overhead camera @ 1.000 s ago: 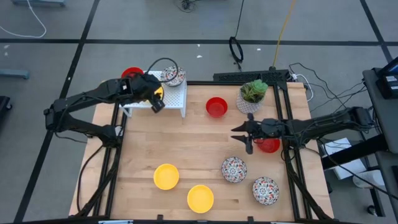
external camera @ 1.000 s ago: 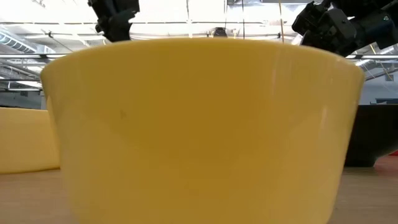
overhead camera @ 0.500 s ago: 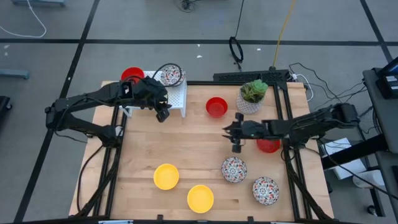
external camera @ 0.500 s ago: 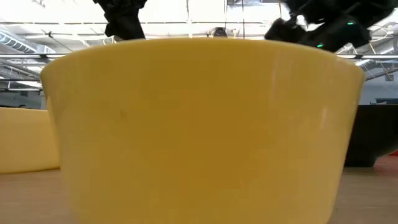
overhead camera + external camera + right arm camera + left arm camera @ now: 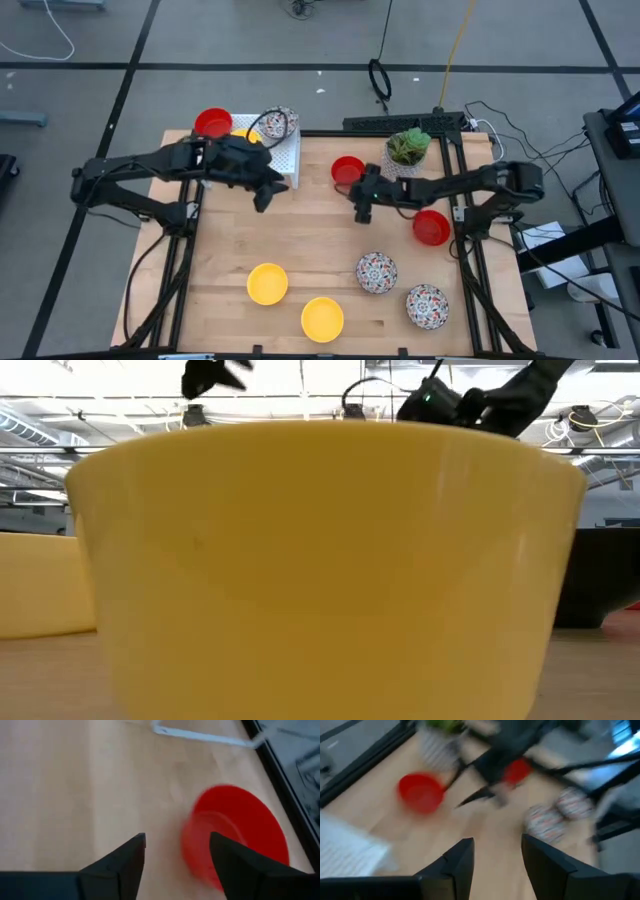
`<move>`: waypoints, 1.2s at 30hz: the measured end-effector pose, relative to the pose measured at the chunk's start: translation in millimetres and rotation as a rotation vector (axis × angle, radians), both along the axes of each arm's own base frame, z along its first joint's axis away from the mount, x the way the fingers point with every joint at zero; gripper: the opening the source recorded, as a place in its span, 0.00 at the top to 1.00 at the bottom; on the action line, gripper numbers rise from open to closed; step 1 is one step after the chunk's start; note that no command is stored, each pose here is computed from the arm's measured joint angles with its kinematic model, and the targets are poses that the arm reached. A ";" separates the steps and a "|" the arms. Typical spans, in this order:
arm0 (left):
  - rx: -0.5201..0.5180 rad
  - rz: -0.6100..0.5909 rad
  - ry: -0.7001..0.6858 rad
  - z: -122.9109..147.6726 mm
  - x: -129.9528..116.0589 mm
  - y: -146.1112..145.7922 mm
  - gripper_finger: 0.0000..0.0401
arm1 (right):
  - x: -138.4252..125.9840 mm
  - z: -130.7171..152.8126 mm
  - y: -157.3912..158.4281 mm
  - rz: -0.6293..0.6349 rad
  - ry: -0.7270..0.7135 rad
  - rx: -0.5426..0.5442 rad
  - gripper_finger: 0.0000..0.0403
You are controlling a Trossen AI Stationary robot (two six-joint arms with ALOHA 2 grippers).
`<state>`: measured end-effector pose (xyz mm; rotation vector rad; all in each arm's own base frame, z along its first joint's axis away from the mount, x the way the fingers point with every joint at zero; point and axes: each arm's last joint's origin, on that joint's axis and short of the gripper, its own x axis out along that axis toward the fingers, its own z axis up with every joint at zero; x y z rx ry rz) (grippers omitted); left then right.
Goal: Pick & Place Mini bowls
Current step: Stack the top red bowl on the red bowl on the shelf
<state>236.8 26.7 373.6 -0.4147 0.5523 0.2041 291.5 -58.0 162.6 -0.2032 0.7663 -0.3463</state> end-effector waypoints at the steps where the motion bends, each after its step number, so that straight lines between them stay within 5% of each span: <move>1: -0.010 -0.018 -0.047 5.1 -0.2 -3.4 0.58 | 1.2 -2.6 -5.3 -0.028 -0.011 0.011 0.46; 6: -0.006 -0.104 -0.188 24.3 -11.3 -19.4 0.58 | 1.4 -13.2 -23.0 -0.111 -0.013 0.048 0.46; 15: 0.040 -0.200 -0.316 44.6 -36.0 -35.8 0.58 | 4.0 -32.5 -25.7 -0.018 0.052 0.092 0.55; 24: 0.135 -0.305 -0.379 52.7 -46.5 -47.8 0.58 | 4.9 -33.0 -22.2 -0.005 0.053 0.099 0.93; 36: 0.151 -0.344 -0.381 52.4 -46.7 -53.7 0.58 | 22.4 -24.8 32.3 0.296 -0.053 0.237 1.00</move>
